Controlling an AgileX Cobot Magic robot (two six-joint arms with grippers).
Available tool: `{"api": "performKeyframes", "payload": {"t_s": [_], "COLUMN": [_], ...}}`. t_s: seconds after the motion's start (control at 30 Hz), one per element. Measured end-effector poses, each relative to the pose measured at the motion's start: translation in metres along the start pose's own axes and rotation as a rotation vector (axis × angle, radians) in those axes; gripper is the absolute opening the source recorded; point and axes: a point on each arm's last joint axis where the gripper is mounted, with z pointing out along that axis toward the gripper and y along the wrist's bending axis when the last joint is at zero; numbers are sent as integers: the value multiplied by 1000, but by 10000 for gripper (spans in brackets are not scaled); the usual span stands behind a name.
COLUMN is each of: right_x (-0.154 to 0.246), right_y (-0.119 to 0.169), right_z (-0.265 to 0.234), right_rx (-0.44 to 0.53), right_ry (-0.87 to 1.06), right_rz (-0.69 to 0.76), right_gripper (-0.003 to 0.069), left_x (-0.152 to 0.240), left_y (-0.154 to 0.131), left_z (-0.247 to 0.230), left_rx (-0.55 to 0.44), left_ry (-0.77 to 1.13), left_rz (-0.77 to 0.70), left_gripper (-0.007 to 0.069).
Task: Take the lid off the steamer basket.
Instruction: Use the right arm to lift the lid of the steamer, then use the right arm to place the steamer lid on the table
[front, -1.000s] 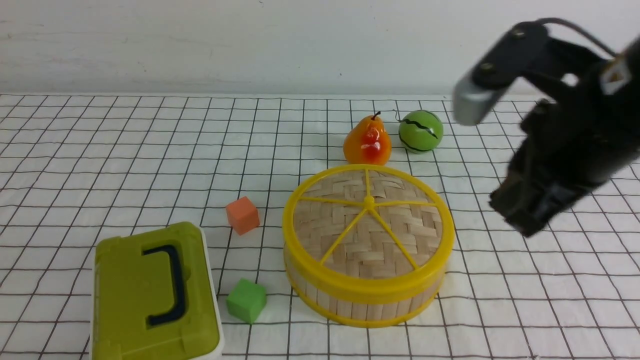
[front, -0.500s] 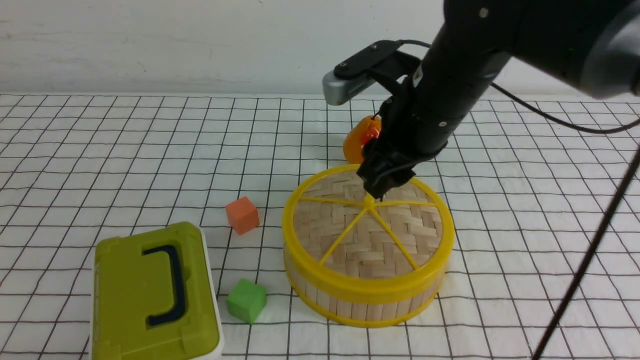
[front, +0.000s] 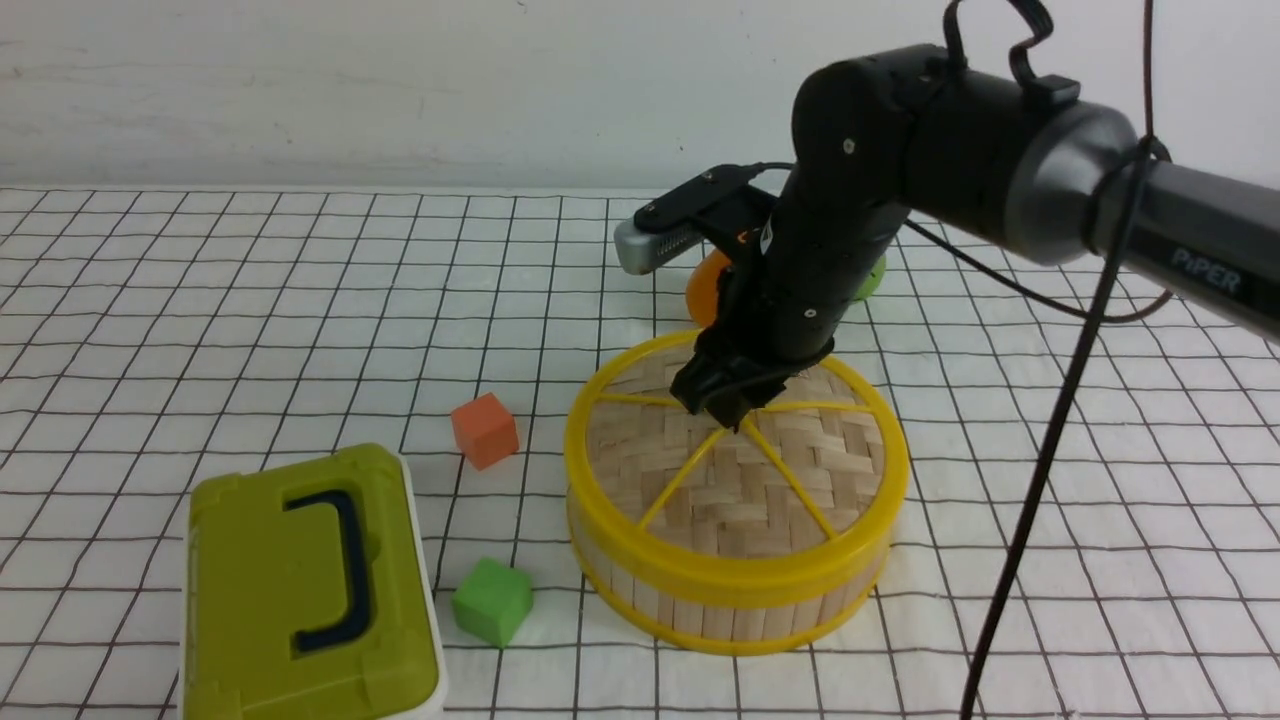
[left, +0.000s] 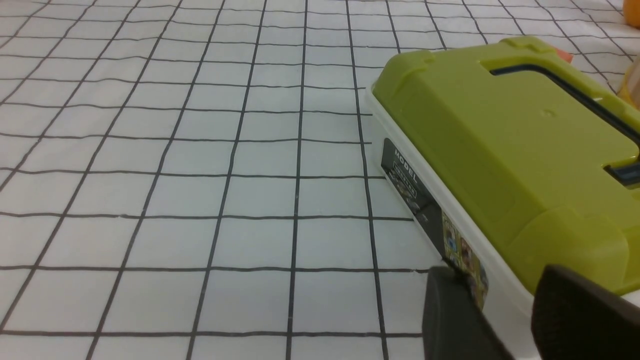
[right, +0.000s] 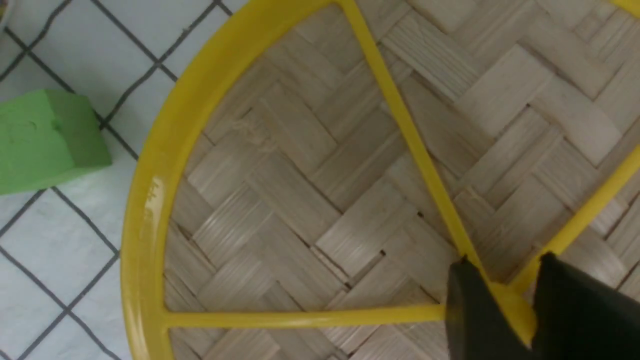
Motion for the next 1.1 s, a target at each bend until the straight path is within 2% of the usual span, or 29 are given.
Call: {"api": "performKeyframes", "payload": {"t_s": [0.03,0.07,0.2,0.43,0.6,0.67,0.8,0.9,1.1], "right_x": [0,0,0,9,36,62,105,126,146], "right_y": [0,0,1,-2,-34,-63,-102,-121,-140], "right_z": [0,-2,-9,-91,-139,-152,-141,-122,-77], "right_rx": [0,1,5,49,109,154,208,227,240], "right_ry": [-1,-4,-11,-68,-92,-73,-29,-20,-12], "right_rz": [0,0,-4,3,102,192,343,418,473], "right_gripper": [104,90,104,104,104,104,104,104,104], "left_x": [0,0,0,0,0,0,0,0,0], "left_y": [0,0,0,0,0,0,0,0,0], "left_z": [0,0,0,0,0,0,0,0,0], "left_rx": [0,0,0,0,0,0,0,0,0], "left_ry": [0,0,0,0,0,0,0,0,0], "left_rz": [0,0,0,0,0,0,0,0,0], "left_gripper": [239,239,239,239,239,239,239,239,239]}}
